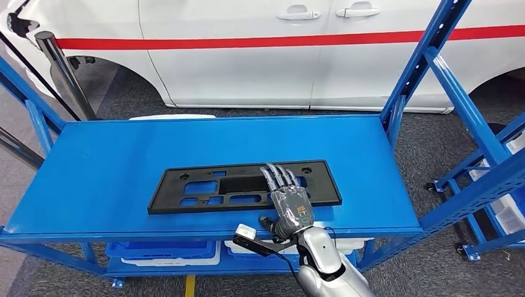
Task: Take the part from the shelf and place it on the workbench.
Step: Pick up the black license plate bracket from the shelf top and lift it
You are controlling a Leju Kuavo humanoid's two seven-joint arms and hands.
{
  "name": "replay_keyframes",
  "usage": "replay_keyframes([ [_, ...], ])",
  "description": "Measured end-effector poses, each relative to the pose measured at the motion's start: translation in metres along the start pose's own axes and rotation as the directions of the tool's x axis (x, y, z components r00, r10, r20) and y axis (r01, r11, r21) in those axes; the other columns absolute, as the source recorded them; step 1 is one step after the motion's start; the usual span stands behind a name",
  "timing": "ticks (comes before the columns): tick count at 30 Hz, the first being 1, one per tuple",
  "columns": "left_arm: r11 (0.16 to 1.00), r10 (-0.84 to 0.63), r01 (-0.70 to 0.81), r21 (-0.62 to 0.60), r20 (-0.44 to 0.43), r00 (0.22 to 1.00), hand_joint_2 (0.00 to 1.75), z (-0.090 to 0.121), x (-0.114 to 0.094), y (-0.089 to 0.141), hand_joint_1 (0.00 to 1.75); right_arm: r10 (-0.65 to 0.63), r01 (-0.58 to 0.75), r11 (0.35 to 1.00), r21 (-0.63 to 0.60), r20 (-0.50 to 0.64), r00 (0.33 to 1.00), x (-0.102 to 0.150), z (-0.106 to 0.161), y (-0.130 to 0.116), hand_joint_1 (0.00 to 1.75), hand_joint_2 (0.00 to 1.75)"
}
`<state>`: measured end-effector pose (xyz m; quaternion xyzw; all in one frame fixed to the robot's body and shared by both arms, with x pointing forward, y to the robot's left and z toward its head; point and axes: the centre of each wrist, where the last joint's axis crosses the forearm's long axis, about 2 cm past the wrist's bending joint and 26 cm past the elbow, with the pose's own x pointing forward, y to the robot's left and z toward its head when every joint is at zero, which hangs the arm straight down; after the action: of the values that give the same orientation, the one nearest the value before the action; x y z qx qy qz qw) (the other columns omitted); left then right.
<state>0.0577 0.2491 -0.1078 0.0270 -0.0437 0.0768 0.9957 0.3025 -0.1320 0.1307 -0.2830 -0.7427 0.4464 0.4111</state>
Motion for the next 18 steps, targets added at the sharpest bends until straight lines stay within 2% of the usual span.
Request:
replay_keyframes([
  [10, 1.000, 0.001, -0.001, -0.001, 0.000, 1.000, 0.00, 0.000, 0.000, 0.000, 0.00, 0.055, -0.055, 0.998, 0.031, -0.026, 0.998, -0.009, -0.004, -0.001, 0.00, 1.75],
  [18, 1.000, 0.002, -0.002, 0.000, 0.002, 1.000, 0.00, 0.000, 0.002, 0.000, 0.00, 0.125, -0.124, 0.991, 0.039, -0.020, 0.992, -0.015, -0.020, -0.011, 0.00, 1.75],
])
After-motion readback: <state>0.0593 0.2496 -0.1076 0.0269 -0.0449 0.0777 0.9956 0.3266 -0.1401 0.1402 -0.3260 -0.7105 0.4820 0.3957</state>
